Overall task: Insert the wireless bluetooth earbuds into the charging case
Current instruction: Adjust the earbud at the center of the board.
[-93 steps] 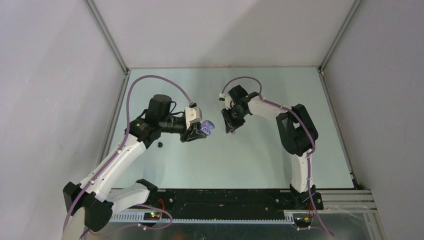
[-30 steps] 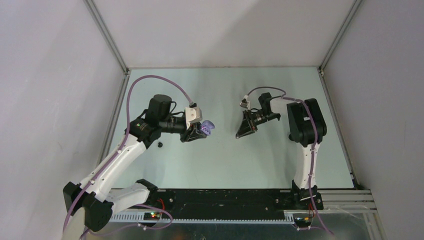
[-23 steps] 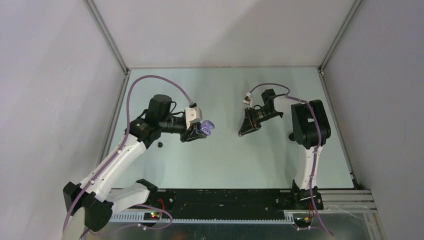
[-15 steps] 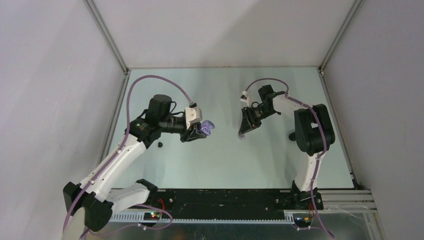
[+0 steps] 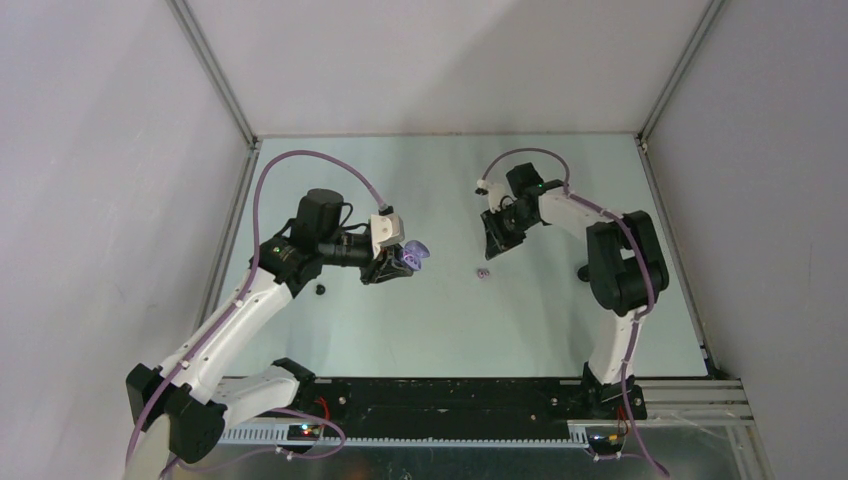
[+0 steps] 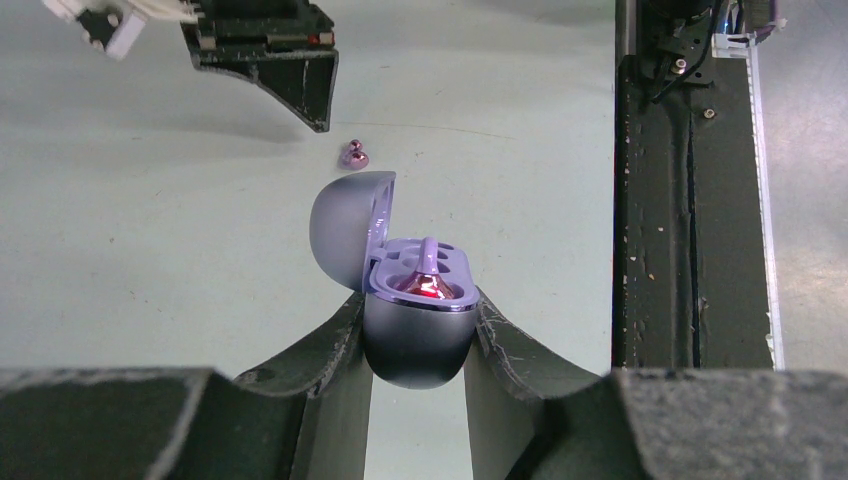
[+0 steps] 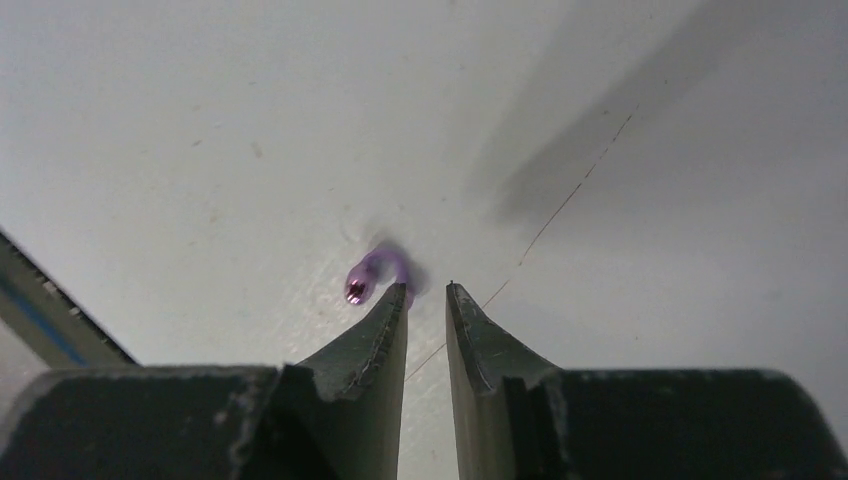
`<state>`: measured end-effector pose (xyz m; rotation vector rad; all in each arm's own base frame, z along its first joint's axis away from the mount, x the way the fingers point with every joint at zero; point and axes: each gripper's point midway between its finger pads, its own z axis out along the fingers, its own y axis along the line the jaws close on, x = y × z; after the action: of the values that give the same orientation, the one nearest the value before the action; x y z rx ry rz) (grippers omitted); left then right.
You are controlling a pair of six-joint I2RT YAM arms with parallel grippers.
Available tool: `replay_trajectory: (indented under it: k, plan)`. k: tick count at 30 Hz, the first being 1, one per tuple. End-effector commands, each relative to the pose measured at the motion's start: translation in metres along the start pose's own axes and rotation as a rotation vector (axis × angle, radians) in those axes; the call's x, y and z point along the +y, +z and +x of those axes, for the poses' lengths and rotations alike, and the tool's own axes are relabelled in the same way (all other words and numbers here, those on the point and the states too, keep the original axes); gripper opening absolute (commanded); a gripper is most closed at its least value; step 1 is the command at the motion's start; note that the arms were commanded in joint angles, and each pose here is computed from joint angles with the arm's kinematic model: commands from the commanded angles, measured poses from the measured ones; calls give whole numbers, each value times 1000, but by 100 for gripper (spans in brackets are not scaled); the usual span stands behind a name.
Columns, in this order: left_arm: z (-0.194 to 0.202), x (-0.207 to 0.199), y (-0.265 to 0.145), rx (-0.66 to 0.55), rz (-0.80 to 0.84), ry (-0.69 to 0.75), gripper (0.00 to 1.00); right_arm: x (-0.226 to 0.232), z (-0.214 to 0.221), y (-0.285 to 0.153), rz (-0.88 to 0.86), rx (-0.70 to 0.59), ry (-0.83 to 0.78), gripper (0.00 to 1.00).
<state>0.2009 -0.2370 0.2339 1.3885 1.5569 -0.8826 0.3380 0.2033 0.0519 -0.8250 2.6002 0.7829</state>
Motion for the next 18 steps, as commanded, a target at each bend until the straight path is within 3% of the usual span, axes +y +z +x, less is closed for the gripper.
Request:
replay_trajectory:
  k: [1,10,18]
  plan:
    - [-10,0,-3,-27,-13,54,0,-18,-5,15,130,37,-11,25]
    - [-9,1,-2,-27,-14,56,0,-4,20,29,66,162,-3,19]
    - [-9,1,-2,-26,-15,56,0,59,49,26,-165,276,-87,14]
